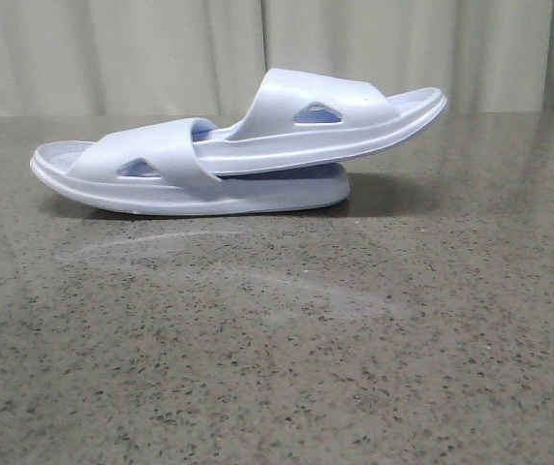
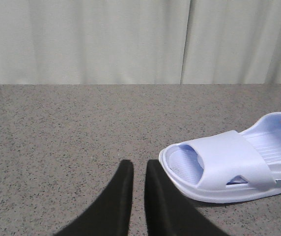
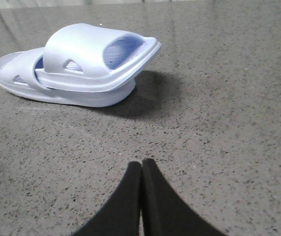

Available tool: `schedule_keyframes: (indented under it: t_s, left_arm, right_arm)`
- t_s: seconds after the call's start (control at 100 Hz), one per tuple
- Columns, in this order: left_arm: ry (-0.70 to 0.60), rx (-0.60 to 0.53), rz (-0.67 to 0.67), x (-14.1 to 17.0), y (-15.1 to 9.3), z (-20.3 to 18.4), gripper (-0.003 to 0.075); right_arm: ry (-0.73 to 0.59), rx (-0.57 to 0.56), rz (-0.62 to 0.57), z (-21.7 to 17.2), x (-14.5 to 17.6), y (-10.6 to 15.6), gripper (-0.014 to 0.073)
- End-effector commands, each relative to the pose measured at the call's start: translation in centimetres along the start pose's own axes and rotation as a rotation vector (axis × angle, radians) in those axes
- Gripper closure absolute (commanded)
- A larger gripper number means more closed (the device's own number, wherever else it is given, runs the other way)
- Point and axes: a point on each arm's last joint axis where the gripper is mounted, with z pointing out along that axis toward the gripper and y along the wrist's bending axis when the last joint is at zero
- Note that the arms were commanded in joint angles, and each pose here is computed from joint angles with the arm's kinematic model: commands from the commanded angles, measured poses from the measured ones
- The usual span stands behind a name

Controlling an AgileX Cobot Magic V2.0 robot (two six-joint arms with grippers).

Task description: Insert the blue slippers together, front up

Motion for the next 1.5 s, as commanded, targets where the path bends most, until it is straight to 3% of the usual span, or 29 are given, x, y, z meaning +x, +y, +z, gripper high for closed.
schedule_keyframes:
  t_s: [0.0,0.48,0.53,0.58,0.69,1.1,1.49]
  left_arm:
    - [-0.035,-0.011,-0.017,-0.9,0.0,-0.1,0.0705]
    - [-0.029,-0.013,-0.017,-0.7,0.1,-0.1,0.0705]
    - [-0.02,-0.028,0.033,-0.4,0.2,-0.1,0.0705]
    - [-0.011,-0.054,0.061,0.1,0.5,-0.1,0.0705]
    - [-0.077,-0.137,-0.051,1.2,1.3,-0.9,0.0705]
    - [-0.153,-0.294,0.017,8.2,2.5,-4.0,0.0705]
    - [-0.052,-0.298,-0.011,9.4,2.4,-4.2,0.0705]
  right_arm:
    - [-0.04,0.001,0.009,-0.1,-1.0,0.1,0.068]
    - [-0.04,0.001,0.009,-0.1,-1.0,0.1,0.068]
    - [-0.04,0.001,0.009,-0.1,-1.0,0.1,0.068]
    - [-0.04,0.001,0.009,-0.1,-1.0,0.1,0.068]
    - [-0.04,0.001,0.009,-0.1,-1.0,0.1,0.068]
    - [-0.04,0.001,0.009,-0.1,-1.0,0.1,0.068]
    - [-0.039,-0.001,0.009,-0.1,-1.0,0.1,0.068]
